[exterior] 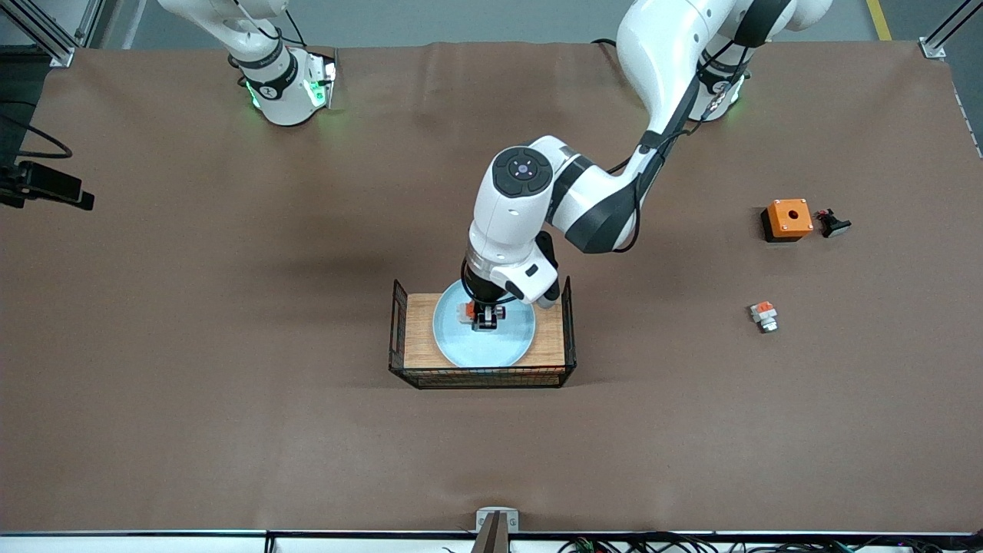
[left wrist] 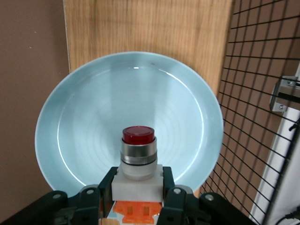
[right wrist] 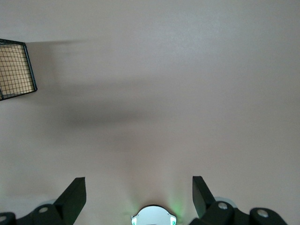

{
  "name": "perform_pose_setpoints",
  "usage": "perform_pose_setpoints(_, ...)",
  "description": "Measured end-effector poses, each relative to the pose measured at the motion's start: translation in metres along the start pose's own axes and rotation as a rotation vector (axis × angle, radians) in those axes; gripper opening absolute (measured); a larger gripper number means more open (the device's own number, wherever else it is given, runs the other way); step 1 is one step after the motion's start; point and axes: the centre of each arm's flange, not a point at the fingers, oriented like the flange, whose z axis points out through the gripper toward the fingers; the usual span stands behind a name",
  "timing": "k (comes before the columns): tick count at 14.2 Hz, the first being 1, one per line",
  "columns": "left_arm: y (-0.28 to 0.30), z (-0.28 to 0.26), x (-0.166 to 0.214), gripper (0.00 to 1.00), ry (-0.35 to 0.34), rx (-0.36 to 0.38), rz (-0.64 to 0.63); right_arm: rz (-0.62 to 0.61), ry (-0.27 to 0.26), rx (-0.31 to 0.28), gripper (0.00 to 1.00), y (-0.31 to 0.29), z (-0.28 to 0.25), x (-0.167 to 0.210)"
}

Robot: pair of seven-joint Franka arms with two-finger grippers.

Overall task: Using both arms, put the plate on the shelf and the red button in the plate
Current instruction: 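Open the left gripper to release the button on the plate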

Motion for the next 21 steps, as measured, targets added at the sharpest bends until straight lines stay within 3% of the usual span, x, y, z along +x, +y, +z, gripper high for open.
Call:
perform_pose_setpoints(8, 0.001, 0.026, 0.011, 0.42, 0.037, 0.013, 0.046, -0.041, 0.103, -0.014, 1.0, -0.021, 0.003, -0.031)
perform_pose_setpoints(13, 0.001, 0.031, 0.012, 0.42, 0.043, 0.017, 0.056, -0.009, 0.112, -0.013, 1.0, -0.003, 0.004, -0.033)
perform_pose_setpoints(16, 0.003, 0.027, 0.012, 0.67, 0.039, 0.011, 0.07, 0.004, 0.114, -0.012, 1.0, 0.005, 0.005, -0.032)
perform_pose_setpoints(19, 0.008, 0.016, 0.011, 0.97, 0.034, 0.003, 0.069, -0.003, 0.118, -0.012, 1.0, 0.002, 0.004, -0.033)
perform_pose_setpoints(21, 0.01, 0.0, 0.013, 1.0, 0.05, 0.019, 0.065, -0.003, 0.13, -0.011, 1.0, 0.002, 0.004, -0.036)
